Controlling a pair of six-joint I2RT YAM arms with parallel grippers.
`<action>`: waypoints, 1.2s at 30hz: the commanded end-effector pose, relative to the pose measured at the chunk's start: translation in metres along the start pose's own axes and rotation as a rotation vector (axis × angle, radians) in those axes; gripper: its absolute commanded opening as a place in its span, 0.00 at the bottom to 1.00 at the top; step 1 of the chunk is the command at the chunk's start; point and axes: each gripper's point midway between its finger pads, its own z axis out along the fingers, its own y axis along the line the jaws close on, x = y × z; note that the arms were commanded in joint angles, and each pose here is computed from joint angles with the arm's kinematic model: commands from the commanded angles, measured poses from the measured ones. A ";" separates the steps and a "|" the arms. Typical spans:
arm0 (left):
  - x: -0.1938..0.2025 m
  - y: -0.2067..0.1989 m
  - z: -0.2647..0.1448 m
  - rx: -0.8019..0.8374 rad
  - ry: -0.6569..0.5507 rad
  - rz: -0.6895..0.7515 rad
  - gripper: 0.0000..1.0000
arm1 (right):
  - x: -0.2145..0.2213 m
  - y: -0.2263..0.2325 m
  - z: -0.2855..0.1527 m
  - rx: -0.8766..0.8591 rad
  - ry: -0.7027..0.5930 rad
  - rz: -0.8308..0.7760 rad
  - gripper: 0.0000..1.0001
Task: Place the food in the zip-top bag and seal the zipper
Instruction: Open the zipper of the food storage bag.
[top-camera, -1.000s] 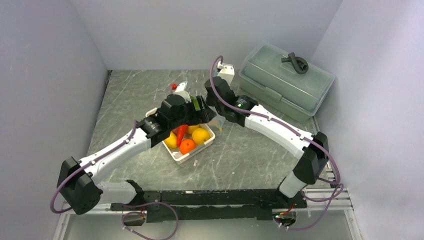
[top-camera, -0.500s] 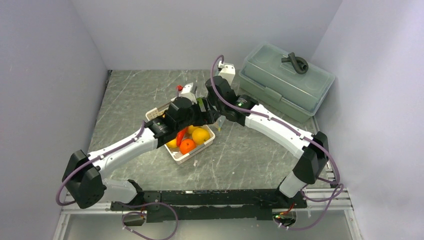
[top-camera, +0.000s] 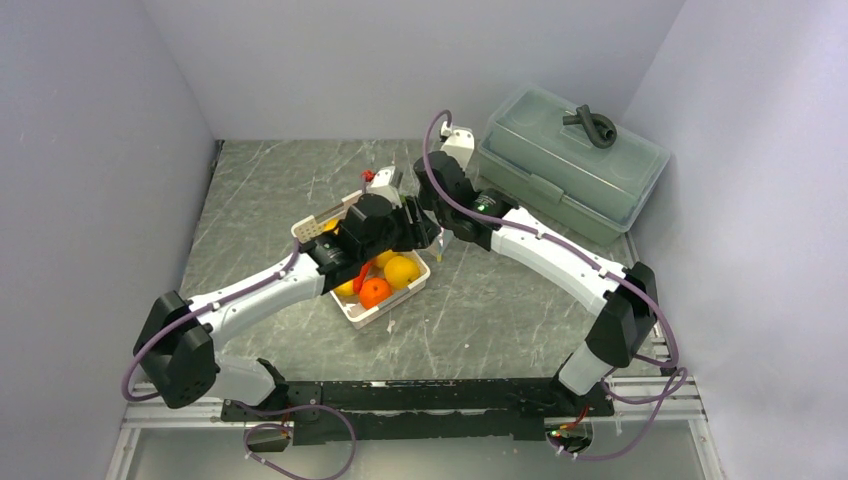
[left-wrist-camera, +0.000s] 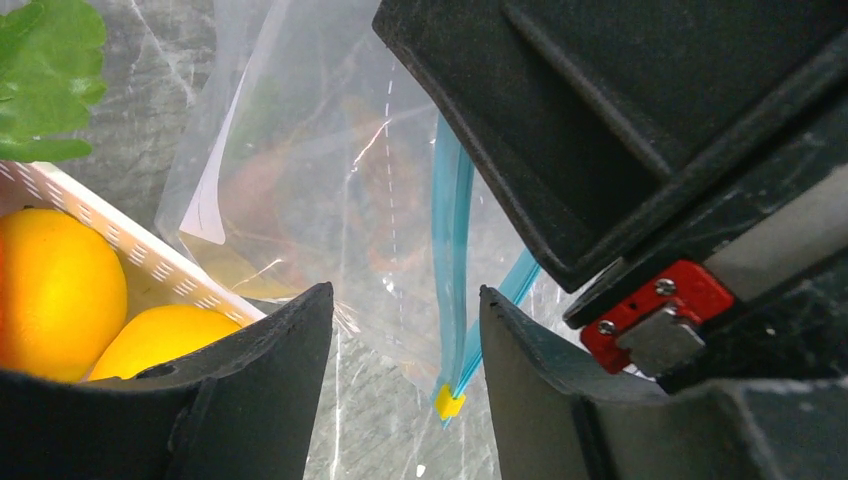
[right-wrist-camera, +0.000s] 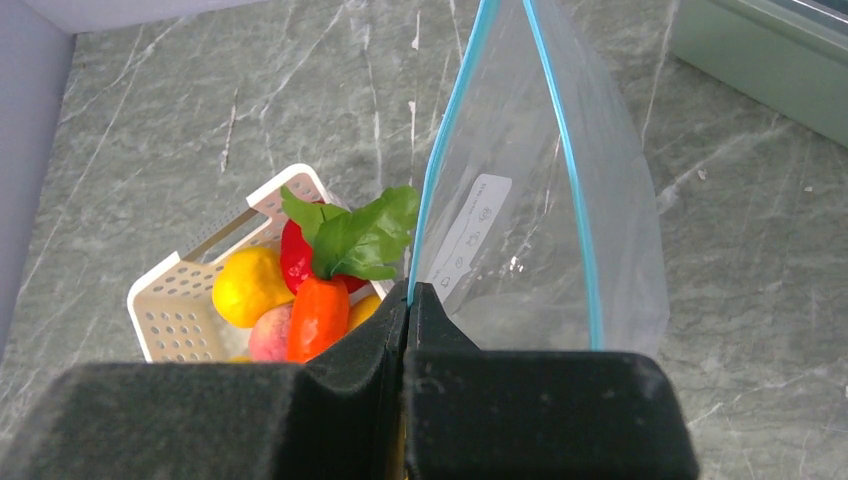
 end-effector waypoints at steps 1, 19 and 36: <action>-0.031 0.005 0.009 -0.045 -0.115 -0.002 0.57 | -0.001 0.017 -0.020 -0.084 0.012 -0.001 0.00; -0.040 0.012 0.017 -0.091 -0.150 0.063 0.33 | 0.005 0.014 -0.036 -0.138 0.054 -0.026 0.00; -0.050 0.013 -0.007 -0.096 -0.185 0.084 0.00 | -0.001 0.015 -0.046 -0.161 0.045 -0.015 0.00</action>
